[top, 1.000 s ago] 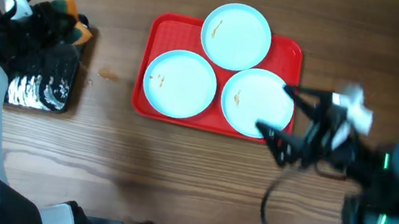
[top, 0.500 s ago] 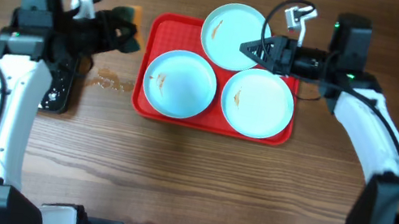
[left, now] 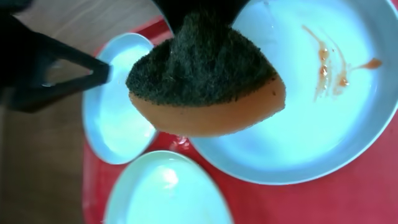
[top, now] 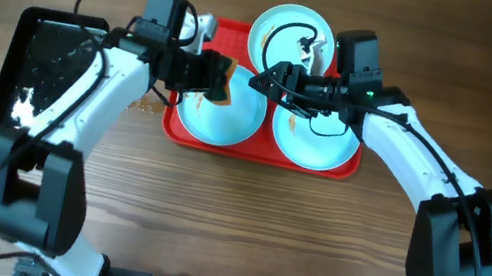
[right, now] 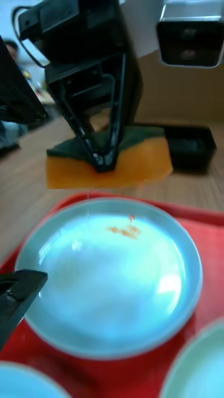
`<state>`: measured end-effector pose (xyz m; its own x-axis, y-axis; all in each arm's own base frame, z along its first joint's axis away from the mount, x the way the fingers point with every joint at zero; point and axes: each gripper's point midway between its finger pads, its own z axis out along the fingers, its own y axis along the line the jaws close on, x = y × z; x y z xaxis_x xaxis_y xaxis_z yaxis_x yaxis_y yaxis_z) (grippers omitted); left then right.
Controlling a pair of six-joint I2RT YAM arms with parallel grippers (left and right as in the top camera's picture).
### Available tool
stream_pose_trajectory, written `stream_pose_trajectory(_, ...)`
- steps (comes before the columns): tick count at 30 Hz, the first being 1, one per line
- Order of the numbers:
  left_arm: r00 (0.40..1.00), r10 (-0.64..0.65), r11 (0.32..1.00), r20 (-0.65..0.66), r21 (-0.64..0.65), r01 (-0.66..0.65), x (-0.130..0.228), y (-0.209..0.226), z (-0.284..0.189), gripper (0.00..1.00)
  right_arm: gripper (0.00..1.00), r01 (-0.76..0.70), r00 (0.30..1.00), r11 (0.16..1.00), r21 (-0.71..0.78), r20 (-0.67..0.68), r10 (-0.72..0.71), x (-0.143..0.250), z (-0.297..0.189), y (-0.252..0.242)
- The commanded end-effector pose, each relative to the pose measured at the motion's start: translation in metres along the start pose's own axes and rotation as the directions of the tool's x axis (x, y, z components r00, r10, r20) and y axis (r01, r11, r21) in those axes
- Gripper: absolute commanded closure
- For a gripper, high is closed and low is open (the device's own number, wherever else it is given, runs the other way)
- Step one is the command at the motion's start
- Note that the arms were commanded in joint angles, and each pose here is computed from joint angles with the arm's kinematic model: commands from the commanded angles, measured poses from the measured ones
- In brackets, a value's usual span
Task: Clean dirty plates on tray and stack at the side
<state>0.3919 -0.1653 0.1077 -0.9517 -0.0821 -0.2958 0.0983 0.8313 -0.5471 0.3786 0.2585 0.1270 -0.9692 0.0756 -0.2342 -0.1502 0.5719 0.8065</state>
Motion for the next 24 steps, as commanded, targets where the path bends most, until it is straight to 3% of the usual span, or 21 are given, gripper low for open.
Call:
stream_pose_trajectory(1, 1.000, -0.011, 0.999, -0.020, -0.039, 0.010, 0.001, 0.016, 0.018, 0.96, 0.23, 0.012, 0.998, 0.997, 0.079, 0.060, -0.016, -0.013, -0.002, -0.008)
stream_pose_trajectory(3, 0.999, -0.020, 0.998, -0.031, -0.059, 0.018, 0.003, 0.022, 0.024, 0.96, 0.20, -0.005, 0.997, 0.993, 0.122, 0.074, -0.004, -0.014, -0.002, -0.017)
stream_pose_trajectory(6, 0.999, -0.029, 0.992, -0.033, -0.120, 0.025, 0.004, 0.036, 0.028, 0.90, 0.23, -0.032, 0.994, 0.977, 0.210, 0.108, 0.010, -0.017, -0.005, -0.034)
stream_pose_trajectory(13, 0.998, -0.036, 0.990, -0.041, -0.140, 0.030, 0.005, 0.045, 0.037, 0.96, 0.66, 0.021, 0.985, 0.939, 0.344, 0.155, -0.078, -0.022, 0.000, -0.044)
stream_pose_trajectory(17, 0.999, -0.035, 0.990, -0.042, -0.139, 0.029, 0.005, 0.044, 0.038, 0.95, 0.63, 0.027, 0.984, 0.930, 0.366, 0.154, -0.089, -0.027, 0.001, -0.040)
stream_pose_trajectory(24, 0.999, -0.031, 0.990, -0.035, -0.137, 0.026, 0.003, 0.044, 0.039, 0.94, 0.58, 0.053, 0.998, 0.865, 0.498, -0.006, -0.058, -0.037, 0.001, -0.047)
